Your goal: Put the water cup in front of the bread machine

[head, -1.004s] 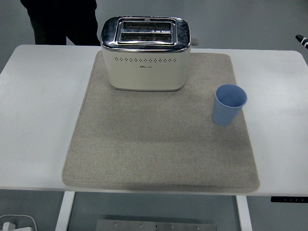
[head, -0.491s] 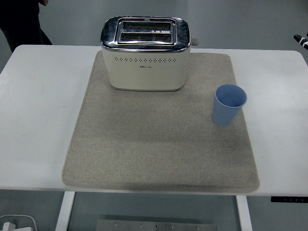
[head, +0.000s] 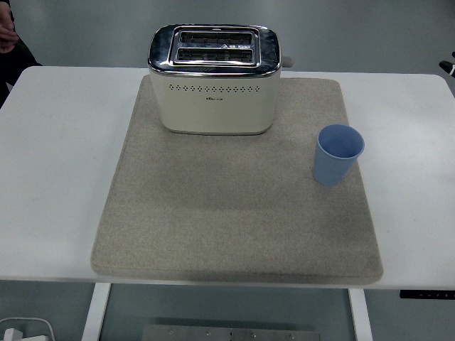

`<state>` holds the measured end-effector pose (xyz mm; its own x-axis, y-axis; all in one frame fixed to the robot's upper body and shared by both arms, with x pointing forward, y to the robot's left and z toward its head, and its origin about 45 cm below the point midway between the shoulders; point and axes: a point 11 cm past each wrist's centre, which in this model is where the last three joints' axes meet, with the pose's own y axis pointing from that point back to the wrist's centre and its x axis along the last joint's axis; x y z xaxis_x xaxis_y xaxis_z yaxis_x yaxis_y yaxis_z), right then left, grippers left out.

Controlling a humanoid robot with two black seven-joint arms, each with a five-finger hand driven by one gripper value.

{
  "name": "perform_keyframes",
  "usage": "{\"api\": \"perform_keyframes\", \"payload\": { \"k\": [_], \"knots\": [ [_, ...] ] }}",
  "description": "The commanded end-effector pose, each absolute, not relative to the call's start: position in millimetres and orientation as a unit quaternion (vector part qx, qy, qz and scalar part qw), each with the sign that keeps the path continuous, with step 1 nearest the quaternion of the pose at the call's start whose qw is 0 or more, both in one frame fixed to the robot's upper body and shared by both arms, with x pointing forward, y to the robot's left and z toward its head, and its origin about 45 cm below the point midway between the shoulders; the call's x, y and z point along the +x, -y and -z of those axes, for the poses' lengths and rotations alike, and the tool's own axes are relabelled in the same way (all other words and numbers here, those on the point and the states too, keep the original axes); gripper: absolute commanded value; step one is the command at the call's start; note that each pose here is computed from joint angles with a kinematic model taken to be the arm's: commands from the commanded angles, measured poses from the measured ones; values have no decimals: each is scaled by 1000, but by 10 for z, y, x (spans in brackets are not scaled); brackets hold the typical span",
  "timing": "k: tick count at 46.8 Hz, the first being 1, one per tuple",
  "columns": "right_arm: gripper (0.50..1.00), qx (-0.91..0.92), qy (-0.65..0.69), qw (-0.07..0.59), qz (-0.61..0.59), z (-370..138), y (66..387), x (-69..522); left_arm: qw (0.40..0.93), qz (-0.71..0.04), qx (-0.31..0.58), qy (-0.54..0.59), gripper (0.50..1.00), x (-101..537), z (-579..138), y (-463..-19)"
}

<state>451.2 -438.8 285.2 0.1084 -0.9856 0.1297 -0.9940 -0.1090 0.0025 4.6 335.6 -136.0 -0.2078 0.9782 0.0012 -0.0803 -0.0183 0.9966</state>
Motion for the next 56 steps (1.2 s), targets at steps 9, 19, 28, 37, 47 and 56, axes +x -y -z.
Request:
{"api": "perform_keyframes", "payload": {
  "k": [9,19,28,37,47,56],
  "knots": [
    [915,778,617,84,-89,-2766,4386,4163,463,-572,427,-526,1000,45,1360,-3357],
    [915,821,551,105,-109,-2593,4177,3782,463,-572,427,-526,1000,45,1360,-3357],
    [915,852,495,132,-110,-2326,3900,3501,463,-572,427,-526,1000,45,1360,-3357],
    [915,854,484,153,-115,-2010,3706,3399,463,-572,427,-526,1000,45,1360,-3357],
    [913,852,487,153,-114,-1889,3554,3407,463,-572,427,-526,1000,45,1360,-3357],
    [913,848,495,152,-114,-1839,3467,3454,463,-572,427,-526,1000,45,1360,-3357]
  ]
}}
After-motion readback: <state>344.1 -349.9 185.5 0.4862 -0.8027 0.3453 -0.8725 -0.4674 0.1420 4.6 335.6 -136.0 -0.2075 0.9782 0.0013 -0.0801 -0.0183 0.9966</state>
